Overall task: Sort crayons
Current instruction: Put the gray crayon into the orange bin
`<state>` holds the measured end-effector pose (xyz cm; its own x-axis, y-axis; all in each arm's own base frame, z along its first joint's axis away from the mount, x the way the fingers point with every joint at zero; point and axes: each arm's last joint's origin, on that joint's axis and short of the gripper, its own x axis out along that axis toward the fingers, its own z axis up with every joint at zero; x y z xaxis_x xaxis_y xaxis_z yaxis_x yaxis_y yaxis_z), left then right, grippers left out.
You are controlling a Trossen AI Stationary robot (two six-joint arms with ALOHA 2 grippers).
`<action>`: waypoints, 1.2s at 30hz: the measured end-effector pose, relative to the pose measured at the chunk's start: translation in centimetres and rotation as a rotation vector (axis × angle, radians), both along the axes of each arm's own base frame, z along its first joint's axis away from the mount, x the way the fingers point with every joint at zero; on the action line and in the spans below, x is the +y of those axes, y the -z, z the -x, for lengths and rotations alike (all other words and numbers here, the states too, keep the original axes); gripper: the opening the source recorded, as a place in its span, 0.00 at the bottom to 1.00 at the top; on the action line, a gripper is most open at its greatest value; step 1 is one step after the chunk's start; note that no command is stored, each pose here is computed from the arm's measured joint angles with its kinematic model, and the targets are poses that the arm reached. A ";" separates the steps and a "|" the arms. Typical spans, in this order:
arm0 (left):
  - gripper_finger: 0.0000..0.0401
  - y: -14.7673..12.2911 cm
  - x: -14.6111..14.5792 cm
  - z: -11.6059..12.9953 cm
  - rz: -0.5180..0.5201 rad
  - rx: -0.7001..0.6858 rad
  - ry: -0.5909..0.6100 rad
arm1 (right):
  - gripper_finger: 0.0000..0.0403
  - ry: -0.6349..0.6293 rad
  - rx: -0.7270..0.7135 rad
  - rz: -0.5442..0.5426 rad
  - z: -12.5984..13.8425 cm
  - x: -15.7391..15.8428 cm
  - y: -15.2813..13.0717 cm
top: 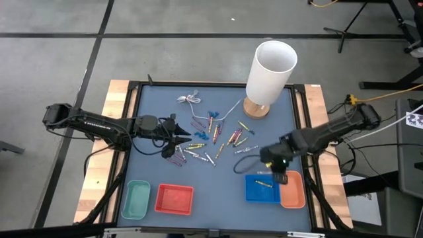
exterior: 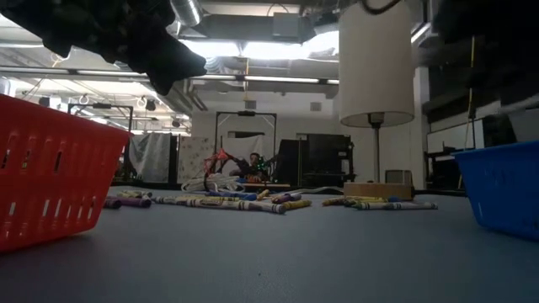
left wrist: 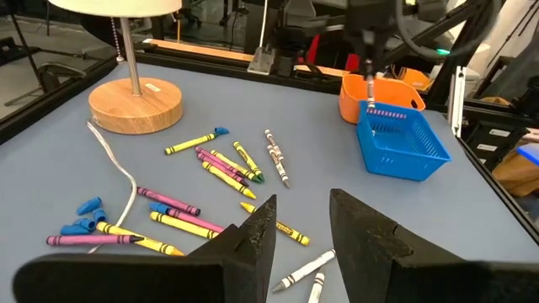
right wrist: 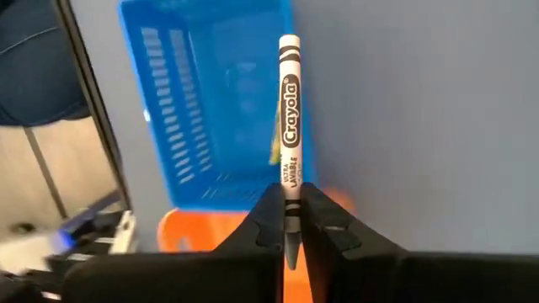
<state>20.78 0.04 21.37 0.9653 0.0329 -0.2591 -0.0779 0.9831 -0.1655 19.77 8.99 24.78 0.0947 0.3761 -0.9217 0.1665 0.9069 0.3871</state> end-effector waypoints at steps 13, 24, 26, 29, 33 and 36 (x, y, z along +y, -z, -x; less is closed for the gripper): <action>0.24 0.0 0.0 0.0 0.000 0.000 0.000 | 0.04 0.417 0.227 0.106 6.1 7.4 0.2; 0.24 0.0 0.0 0.0 0.000 0.000 0.000 | 0.04 0.474 0.196 0.142 8.6 9.2 0.3; 0.24 0.0 0.0 0.0 0.000 0.000 0.000 | 0.04 0.470 0.196 0.143 8.7 9.3 0.3; 0.24 0.0 0.0 0.0 0.001 0.000 -0.001 | 0.04 0.470 0.197 0.143 8.7 9.3 0.3; 0.24 0.0 0.0 0.0 0.000 0.000 0.000 | 0.04 0.466 0.208 0.138 8.7 9.3 0.3; 0.24 0.0 0.0 0.0 0.000 0.001 0.000 | 0.06 0.462 0.222 0.134 8.7 9.3 0.3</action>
